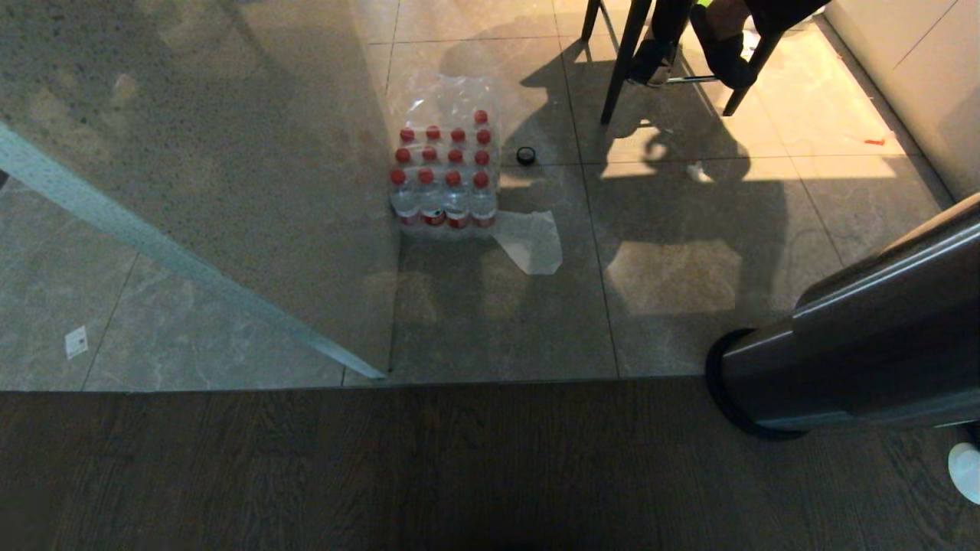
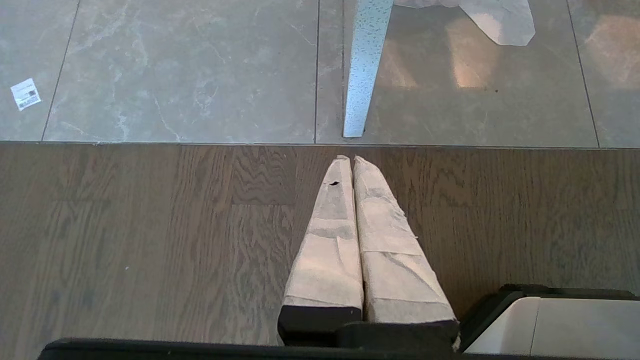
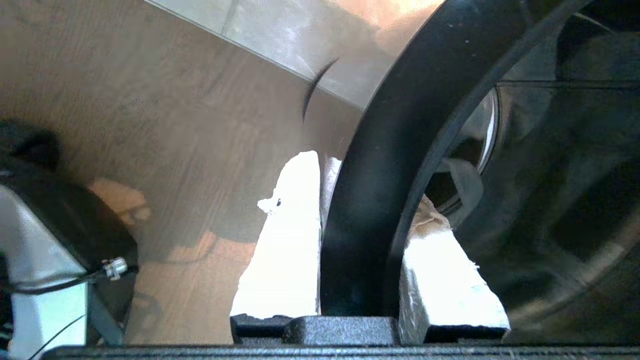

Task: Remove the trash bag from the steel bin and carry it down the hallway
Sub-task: Place the outer trash can on the ground

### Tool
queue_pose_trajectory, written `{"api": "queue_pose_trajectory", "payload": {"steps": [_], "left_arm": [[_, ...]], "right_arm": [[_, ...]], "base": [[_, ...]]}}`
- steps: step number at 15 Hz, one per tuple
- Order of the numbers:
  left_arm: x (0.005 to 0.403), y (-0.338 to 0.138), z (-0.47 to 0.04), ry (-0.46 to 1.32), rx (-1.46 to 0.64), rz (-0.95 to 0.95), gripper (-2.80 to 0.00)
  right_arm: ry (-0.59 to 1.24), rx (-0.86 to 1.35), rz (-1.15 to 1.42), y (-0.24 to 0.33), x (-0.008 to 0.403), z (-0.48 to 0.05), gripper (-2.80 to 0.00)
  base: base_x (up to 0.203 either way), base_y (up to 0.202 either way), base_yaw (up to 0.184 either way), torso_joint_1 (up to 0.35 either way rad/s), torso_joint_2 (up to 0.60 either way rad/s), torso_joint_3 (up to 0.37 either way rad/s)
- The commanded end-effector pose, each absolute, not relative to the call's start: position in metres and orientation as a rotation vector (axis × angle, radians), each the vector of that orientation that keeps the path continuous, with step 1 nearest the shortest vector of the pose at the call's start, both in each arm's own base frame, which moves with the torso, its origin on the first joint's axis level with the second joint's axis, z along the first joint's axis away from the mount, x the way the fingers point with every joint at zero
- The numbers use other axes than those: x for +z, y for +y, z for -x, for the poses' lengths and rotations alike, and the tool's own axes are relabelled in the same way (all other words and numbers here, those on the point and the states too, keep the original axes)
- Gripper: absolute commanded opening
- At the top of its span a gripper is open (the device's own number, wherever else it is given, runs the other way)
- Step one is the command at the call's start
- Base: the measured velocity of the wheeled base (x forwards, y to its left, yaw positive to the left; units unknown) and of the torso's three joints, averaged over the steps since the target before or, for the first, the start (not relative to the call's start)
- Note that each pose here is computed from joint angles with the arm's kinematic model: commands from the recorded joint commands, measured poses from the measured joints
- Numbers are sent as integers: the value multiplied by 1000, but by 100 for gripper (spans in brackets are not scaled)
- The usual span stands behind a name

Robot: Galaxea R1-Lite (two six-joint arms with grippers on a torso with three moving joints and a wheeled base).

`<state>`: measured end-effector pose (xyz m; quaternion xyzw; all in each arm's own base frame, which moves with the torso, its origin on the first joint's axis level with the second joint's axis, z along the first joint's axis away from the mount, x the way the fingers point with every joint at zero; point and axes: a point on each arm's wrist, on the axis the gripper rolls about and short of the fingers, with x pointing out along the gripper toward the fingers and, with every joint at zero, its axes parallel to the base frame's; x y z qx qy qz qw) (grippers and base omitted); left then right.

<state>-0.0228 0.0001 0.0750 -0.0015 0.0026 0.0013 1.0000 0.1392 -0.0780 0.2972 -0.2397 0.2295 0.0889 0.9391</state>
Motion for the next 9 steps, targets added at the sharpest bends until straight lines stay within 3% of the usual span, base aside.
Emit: {"api": "queue_pose_trajectory", "payload": {"steps": [1, 9], "left_arm": [[75, 0, 23, 5, 3, 3, -280], [75, 0, 23, 5, 3, 5, -280]], "right_arm": [[429, 188, 530, -69, 306, -126, -280], [386, 318, 550, -35, 313, -99, -280]], "base": [[0, 0, 0, 0, 0, 0], [0, 0, 0, 0, 0, 0]]}}
